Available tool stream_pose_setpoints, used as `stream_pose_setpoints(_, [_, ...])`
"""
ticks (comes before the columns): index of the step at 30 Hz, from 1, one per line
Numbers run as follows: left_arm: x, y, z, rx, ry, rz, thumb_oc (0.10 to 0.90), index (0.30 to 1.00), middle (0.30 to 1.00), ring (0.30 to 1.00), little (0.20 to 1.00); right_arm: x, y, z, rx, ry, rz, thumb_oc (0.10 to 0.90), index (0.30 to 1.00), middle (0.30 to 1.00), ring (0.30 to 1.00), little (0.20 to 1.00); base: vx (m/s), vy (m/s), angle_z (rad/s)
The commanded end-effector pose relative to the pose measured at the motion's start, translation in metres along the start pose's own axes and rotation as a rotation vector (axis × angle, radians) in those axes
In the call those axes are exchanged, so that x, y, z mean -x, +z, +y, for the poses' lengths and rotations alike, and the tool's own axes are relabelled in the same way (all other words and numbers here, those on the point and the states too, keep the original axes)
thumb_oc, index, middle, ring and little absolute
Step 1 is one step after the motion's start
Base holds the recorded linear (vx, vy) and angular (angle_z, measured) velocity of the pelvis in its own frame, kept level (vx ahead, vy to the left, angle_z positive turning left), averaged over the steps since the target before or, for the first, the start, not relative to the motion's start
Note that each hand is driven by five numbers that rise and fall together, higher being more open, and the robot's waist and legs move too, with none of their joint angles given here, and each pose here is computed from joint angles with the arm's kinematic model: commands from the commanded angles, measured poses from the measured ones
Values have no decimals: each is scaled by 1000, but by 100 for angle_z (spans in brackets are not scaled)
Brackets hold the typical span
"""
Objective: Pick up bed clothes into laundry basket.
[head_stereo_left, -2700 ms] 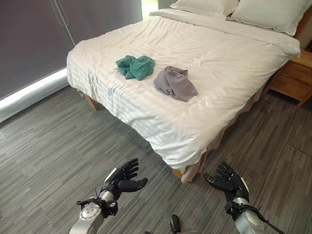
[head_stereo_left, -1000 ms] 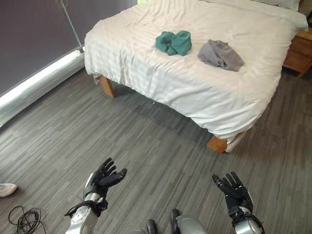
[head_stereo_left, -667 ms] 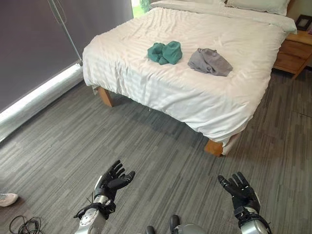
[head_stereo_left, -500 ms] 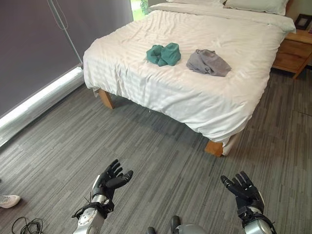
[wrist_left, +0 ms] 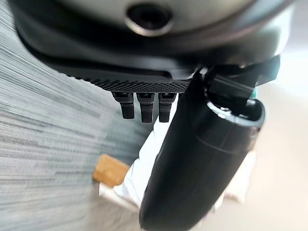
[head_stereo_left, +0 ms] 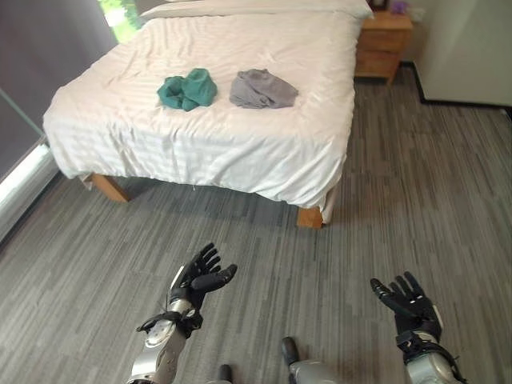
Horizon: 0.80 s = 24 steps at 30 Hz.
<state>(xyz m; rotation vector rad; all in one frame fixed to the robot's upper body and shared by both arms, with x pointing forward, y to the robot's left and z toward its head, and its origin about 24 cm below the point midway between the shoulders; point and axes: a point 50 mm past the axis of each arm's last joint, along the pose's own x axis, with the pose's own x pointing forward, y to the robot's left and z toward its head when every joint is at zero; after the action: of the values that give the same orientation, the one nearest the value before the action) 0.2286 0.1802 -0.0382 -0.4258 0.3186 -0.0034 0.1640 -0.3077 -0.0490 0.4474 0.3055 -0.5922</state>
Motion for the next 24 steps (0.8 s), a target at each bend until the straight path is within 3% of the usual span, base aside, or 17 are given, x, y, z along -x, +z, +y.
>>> stream_pose_setpoints(1, [8, 52, 16, -86, -17, -219, 800, 900, 900, 900, 900, 2, 5, 33, -62, 137, -92, 800, 900, 900, 900, 900, -157, 247, -63])
stream_pose_setpoints(8, [18, 56, 38, -119, 84, -230, 800, 900, 900, 900, 900, 7, -10, 34, -29, 185, -22, 800, 900, 900, 900, 900, -52, 94, -34])
stream_pose_setpoints(13, [17, 40, 33, 9, 101, -208, 800, 900, 900, 900, 900, 0, 7, 51, -18, 235, -86, 800, 900, 900, 900, 900, 53, -77, 8])
stream_pose_setpoints(17, [17, 28, 27, -9, 75, -161, 800, 900, 900, 900, 900, -4, 14, 52, 70, 232, -111, 800, 900, 900, 900, 900, 36, -49, 9])
stream_pose_setpoints(18, [14, 44, 39, -22, 216, -233, 800, 900, 900, 900, 900, 2, 16, 46, 3, 149, -160, 800, 900, 900, 900, 900, 17, -22, 6])
stream_pose_setpoints(24, [15, 65, 44, -117, 221, -302, 800, 900, 900, 900, 900, 4, 10, 43, 53, 151, -138, 800, 900, 900, 900, 900, 43, 8, -1])
